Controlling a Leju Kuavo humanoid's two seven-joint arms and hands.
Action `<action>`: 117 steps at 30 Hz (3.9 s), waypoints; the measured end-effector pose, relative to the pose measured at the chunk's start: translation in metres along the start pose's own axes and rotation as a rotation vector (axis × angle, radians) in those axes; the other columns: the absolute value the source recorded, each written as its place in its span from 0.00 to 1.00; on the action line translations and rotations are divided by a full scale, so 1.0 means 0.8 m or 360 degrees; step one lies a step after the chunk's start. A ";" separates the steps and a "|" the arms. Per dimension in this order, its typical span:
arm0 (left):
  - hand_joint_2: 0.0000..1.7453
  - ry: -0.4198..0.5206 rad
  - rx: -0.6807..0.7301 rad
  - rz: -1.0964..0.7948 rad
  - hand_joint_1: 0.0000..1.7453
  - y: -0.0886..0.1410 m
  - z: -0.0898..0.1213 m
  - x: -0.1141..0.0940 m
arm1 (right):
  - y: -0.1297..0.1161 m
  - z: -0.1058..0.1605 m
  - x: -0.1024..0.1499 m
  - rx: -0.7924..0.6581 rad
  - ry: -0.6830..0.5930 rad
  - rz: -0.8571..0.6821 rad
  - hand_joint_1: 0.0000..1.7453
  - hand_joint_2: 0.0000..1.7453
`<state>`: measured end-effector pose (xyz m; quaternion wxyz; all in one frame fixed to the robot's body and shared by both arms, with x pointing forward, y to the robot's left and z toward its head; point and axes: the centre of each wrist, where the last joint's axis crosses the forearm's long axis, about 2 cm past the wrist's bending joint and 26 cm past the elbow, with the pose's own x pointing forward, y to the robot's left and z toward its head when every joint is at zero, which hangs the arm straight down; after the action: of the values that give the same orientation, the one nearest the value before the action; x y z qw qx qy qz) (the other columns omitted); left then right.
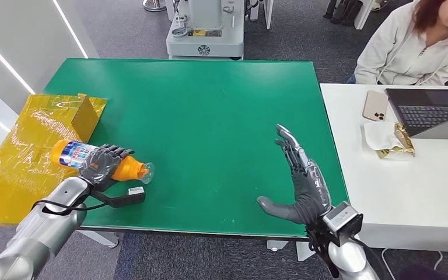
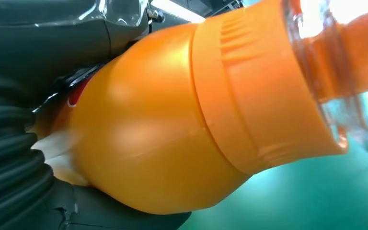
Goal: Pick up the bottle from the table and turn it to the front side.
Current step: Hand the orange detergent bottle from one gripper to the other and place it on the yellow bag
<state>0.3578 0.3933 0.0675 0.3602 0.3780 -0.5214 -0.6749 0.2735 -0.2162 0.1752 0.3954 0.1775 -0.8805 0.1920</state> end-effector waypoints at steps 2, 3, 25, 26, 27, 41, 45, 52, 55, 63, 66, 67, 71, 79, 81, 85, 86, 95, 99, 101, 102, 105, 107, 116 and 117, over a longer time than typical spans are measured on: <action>1.00 -0.0026 0.0011 0.0023 1.00 0.005 -0.011 0.010 | 0.001 -0.002 -0.001 0.0003 -0.0001 -0.0004 0.00 1.00; 1.00 -0.0035 0.0015 0.0032 1.00 0.007 -0.016 0.014 | 0.002 -0.002 -0.001 0.0002 0.0000 -0.0005 0.00 1.00; 1.00 0.0154 -0.0138 0.0238 1.00 0.043 -0.071 0.049 | 0.013 0.015 -0.002 -0.0017 0.0087 0.0031 0.00 1.00; 1.00 0.0168 -0.0153 0.0238 1.00 0.045 -0.074 0.050 | 0.015 0.018 -0.001 -0.0026 0.0096 0.0031 0.00 1.00; 1.00 0.0181 -0.0171 0.0238 1.00 0.046 -0.076 0.052 | 0.016 0.022 0.000 -0.0037 0.0106 0.0030 0.00 1.00; 1.00 0.0420 -0.0323 0.0292 1.00 0.037 -0.073 0.051 | 0.012 0.032 0.021 -0.0045 0.0129 0.0045 0.00 1.00; 1.00 0.0447 -0.0342 0.0313 1.00 0.030 -0.066 0.048 | 0.013 0.030 0.021 -0.0037 0.0121 0.0046 0.00 1.00; 1.00 0.0511 -0.0385 0.0319 1.00 0.022 -0.059 0.043 | 0.013 0.026 0.021 -0.0040 0.0116 0.0053 0.00 1.00; 1.00 0.0536 -0.0409 0.0327 1.00 0.017 -0.053 0.040 | 0.010 0.026 0.021 -0.0050 0.0123 0.0055 0.00 1.00; 1.00 0.0506 -0.0403 0.0293 0.87 0.008 -0.043 0.035 | 0.010 0.031 0.020 -0.0048 0.0121 0.0045 0.00 1.00; 1.00 0.0499 -0.0406 0.0286 0.65 0.006 -0.041 0.034 | 0.011 0.033 0.020 -0.0043 0.0125 0.0039 0.00 1.00; 1.00 0.0499 -0.0406 0.0285 0.43 0.006 -0.041 0.033 | 0.011 0.033 0.020 -0.0043 0.0127 0.0039 0.00 1.00; 1.00 0.0501 -0.0409 0.0283 0.00 0.006 -0.040 0.032 | 0.012 0.033 0.019 -0.0042 0.0129 0.0037 0.00 1.00; 1.00 0.0494 -0.0377 0.0241 0.00 0.006 -0.039 0.031 | 0.018 0.036 0.019 -0.0044 0.0166 0.0035 0.00 1.00; 1.00 0.0490 -0.0378 0.0234 0.00 0.006 -0.039 0.032 | 0.018 0.039 0.020 -0.0049 0.0177 0.0033 0.00 1.00; 1.00 0.0486 -0.0379 0.0228 0.00 0.006 -0.040 0.034 | 0.017 0.040 0.021 -0.0048 0.0182 0.0030 0.00 1.00; 1.00 0.0484 -0.0379 0.0227 0.00 0.006 -0.041 0.035 | 0.016 0.040 0.022 -0.0048 0.0183 0.0030 0.00 1.00; 1.00 0.0465 -0.0364 0.0244 0.00 0.005 -0.043 0.041 | 0.014 0.042 0.022 -0.0065 0.0205 0.0026 0.00 1.00; 1.00 0.0464 -0.0362 0.0251 0.00 0.005 -0.044 0.043 | 0.014 0.043 0.022 -0.0069 0.0207 0.0027 0.00 1.00; 1.00 0.0461 -0.0360 0.0252 0.00 0.005 -0.044 0.043 | 0.014 0.044 0.022 -0.0070 0.0208 0.0027 0.00 1.00; 1.00 0.0457 -0.0356 0.0253 0.00 0.005 -0.044 0.043 | 0.014 0.044 0.022 -0.0071 0.0210 0.0026 0.00 1.00; 1.00 0.0437 -0.0313 0.0266 0.00 0.002 -0.043 0.047 | 0.017 0.048 0.022 -0.0072 0.0219 0.0018 0.00 1.00; 1.00 0.0417 -0.0249 0.0307 0.00 -0.002 -0.041 0.053 | 0.021 0.052 0.022 -0.0071 0.0226 0.0008 0.00 1.00; 1.00 0.0116 0.0173 0.1108 0.00 -0.001 -0.064 0.124 | 0.034 0.055 0.020 -0.0081 0.0235 -0.0043 0.00 1.00; 1.00 0.0087 0.0217 0.1196 0.00 0.004 -0.070 0.132 | 0.034 0.056 0.019 -0.0081 0.0238 -0.0047 0.00 1.00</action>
<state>0.3593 0.2754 0.0472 0.5703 0.2015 -0.6574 -0.4494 0.2233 -0.2165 0.1540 0.4672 0.1654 -0.8505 0.1762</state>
